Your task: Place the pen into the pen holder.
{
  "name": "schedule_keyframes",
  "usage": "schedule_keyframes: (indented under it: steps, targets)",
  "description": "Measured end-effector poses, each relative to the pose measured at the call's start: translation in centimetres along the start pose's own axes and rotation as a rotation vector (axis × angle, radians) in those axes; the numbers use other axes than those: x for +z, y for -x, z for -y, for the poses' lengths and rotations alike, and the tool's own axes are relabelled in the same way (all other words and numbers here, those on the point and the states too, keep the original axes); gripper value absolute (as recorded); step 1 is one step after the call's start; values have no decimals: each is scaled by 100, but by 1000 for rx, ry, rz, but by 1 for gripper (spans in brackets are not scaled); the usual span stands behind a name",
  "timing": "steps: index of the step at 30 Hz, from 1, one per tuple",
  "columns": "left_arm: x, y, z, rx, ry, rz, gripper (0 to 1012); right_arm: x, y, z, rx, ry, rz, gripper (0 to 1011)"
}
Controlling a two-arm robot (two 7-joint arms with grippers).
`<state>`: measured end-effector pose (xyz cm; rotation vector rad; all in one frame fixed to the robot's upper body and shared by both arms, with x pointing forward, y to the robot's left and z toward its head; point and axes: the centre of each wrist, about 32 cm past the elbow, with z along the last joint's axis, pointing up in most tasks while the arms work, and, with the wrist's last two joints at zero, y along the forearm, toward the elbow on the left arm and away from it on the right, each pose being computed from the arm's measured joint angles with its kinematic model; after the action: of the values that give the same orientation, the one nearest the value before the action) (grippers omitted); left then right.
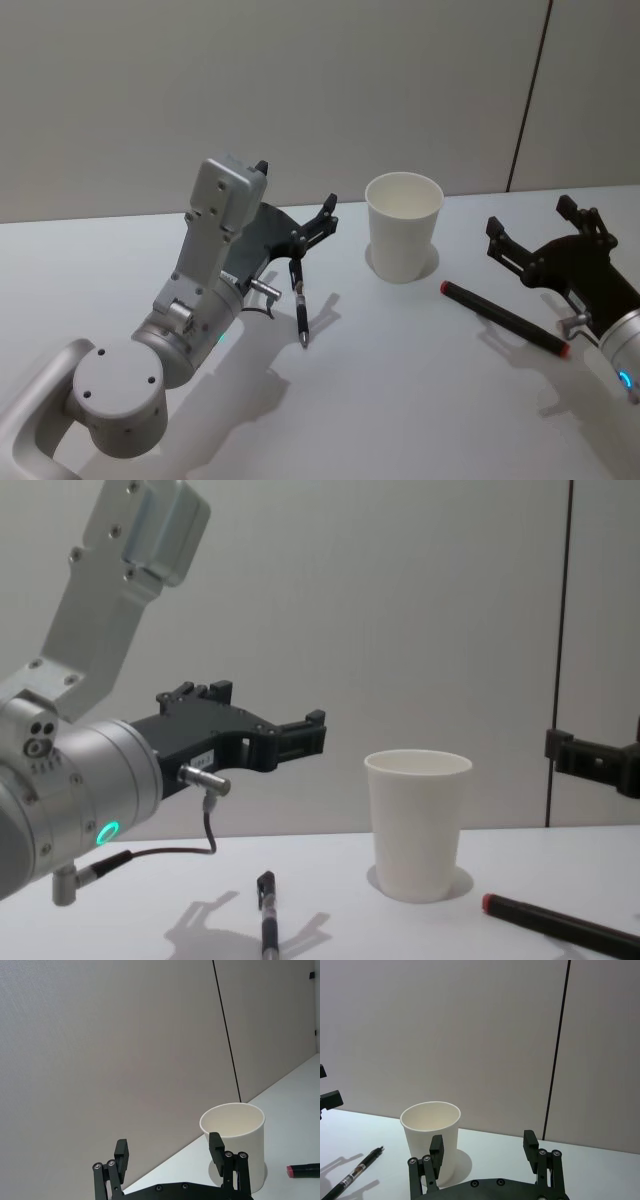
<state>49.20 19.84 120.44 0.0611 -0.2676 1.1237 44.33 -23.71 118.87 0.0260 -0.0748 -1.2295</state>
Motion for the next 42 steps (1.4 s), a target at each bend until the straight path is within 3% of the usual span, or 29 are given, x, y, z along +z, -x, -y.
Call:
schedule_keyframes:
  steps: [42]
  targets:
    - [0, 0, 0, 0, 0, 0, 1001, 0, 0, 0, 0, 0, 0, 1001]
